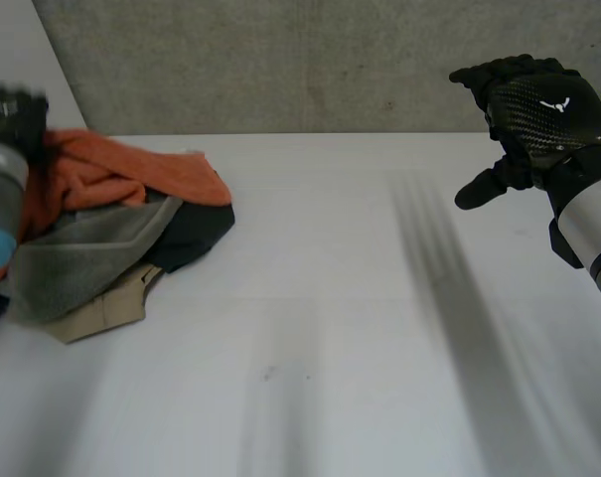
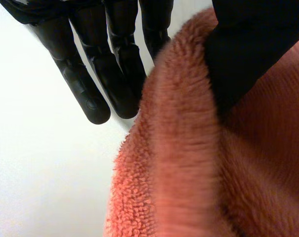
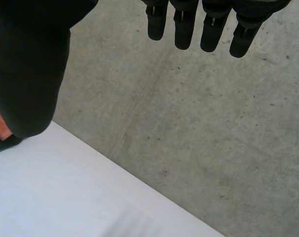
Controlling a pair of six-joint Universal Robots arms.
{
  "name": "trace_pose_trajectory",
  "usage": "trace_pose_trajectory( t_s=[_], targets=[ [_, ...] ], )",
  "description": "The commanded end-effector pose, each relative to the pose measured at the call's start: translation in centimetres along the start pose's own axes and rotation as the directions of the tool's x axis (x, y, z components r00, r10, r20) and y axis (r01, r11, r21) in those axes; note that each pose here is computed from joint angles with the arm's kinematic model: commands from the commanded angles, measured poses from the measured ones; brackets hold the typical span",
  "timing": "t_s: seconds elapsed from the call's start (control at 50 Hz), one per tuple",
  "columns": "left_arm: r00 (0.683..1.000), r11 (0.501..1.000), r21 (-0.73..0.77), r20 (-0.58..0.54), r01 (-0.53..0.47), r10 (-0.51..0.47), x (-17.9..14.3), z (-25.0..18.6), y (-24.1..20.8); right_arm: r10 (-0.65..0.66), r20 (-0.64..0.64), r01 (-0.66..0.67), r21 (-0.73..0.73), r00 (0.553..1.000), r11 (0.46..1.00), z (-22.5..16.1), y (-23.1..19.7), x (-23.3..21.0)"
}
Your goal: Fold the laundry.
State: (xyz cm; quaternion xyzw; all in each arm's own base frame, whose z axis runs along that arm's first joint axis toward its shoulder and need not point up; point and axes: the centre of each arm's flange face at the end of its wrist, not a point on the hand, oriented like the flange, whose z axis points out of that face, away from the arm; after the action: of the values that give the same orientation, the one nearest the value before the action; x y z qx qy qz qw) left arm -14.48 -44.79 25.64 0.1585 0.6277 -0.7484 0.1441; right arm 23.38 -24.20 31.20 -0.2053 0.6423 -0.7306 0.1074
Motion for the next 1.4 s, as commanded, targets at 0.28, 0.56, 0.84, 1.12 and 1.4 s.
trace_pose_trajectory(
  t_s=[0.28, 0.56, 0.84, 1.12, 1.4],
  targets=[
    [0.567, 0.756, -0.059, -0.624, 0.652, -0.537, 15.4, -17.2, -18.9, -0.035, -0.056, 0.038, 0.041, 0.998, 0.998, 0.8, -1.4, 1.7],
    [0.532, 0.823, -0.352, -0.635, 0.446, -0.560, 24.5, -20.5, -9.6, -0.103, -0.050, 0.095, -0.133, 0.993, 0.986, 2.7, 2.9, 2.6],
    [0.705, 0.886, -0.223, -0.541, 0.407, -0.460, 15.9, -19.1, -10.5, -0.209, 0.183, 0.265, -0.380, 0.961, 0.886, 1.6, 4.5, 1.5],
    [0.652, 0.983, -0.159, -0.738, 0.087, -0.177, 23.0, -17.0, -1.7, 0.049, 0.073, -0.001, -0.549, 0.996, 0.836, 1.3, 11.4, 1.8],
    [0.627, 0.989, -0.105, -0.765, 0.105, -0.148, 28.5, -14.6, 0.7, 0.162, -0.043, -0.158, -0.558, 0.986, 0.814, 1.1, 15.4, 1.2]
  ],
)
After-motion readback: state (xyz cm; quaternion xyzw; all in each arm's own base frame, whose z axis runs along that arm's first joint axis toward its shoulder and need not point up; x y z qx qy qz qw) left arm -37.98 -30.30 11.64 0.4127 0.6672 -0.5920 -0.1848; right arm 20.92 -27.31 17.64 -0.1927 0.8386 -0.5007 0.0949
